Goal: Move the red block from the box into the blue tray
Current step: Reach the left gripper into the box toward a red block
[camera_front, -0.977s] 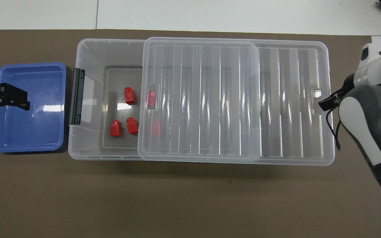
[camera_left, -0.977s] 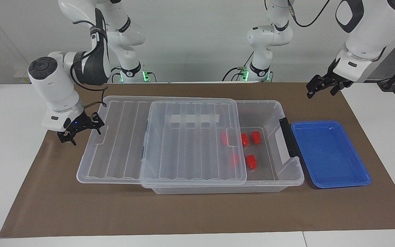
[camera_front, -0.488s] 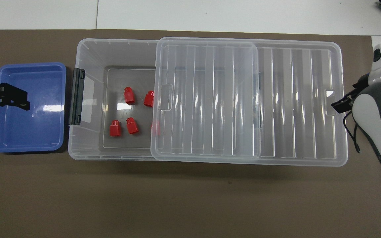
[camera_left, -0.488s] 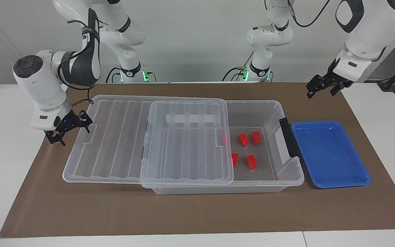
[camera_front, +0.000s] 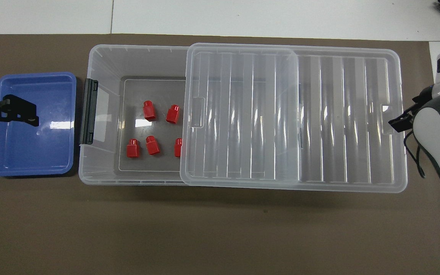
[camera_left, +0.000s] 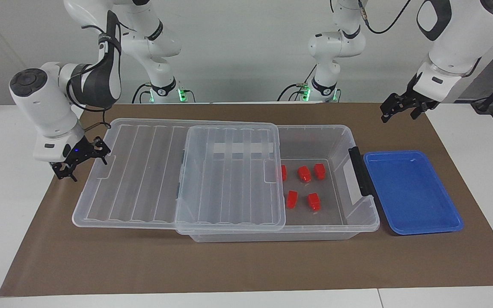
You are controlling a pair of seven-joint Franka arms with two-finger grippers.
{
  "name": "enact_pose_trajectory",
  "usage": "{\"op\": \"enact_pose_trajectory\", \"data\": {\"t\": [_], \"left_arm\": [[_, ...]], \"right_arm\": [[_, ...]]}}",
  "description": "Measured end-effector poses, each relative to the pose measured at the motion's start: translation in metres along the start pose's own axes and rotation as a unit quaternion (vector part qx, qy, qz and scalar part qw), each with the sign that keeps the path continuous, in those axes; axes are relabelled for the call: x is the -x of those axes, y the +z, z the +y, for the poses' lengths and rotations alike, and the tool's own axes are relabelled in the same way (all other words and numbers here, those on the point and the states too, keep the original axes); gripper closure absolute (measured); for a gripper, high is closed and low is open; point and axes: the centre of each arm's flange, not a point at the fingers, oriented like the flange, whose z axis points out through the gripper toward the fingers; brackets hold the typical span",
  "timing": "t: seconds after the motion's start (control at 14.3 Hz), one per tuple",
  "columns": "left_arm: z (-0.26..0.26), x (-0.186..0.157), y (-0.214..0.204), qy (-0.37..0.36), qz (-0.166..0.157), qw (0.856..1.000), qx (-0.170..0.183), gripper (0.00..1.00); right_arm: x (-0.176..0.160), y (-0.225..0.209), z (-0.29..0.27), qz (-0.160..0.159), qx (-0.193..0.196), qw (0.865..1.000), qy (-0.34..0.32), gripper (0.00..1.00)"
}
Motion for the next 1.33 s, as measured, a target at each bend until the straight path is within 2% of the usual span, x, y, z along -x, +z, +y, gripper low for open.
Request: {"op": "enact_pose_trajectory", "data": {"t": [0.21, 0.49, 0.7, 0.84, 1.05, 1.33], "left_arm": [[0.054, 0.005, 0.004, -0.054, 0.034, 0.998, 0.011, 0.0], [0.109, 0.016, 0.029, -0.082, 0.047, 0.995, 0.02, 0.0], [0.145, 0.024, 0.073, -0.114, 0.054, 0.992, 0.024, 0.0], [0.166, 0.03, 0.106, -0.129, 0.06, 0.989, 0.029, 0.0], [0.175, 0.034, 0.156, -0.124, 0.061, 0.99, 0.03, 0.0], [0.179, 0.052, 0.224, -0.113, 0.056, 0.992, 0.027, 0.0]], "right_arm": [[0.0, -0.001, 0.0, 0.0, 0.0, 1.0, 0.0, 0.0], [0.003, -0.028, 0.0, 0.016, 0.014, 1.0, 0.008, 0.0], [0.017, -0.065, -0.01, 0.022, 0.012, 0.996, 0.082, 0.0], [0.019, -0.085, -0.024, 0.022, 0.005, 0.987, 0.157, 0.0], [0.006, -0.106, -0.053, 0.026, 0.0, 0.968, 0.249, 0.0], [-0.019, -0.145, -0.087, 0.048, 0.002, 0.934, 0.355, 0.0]]}}
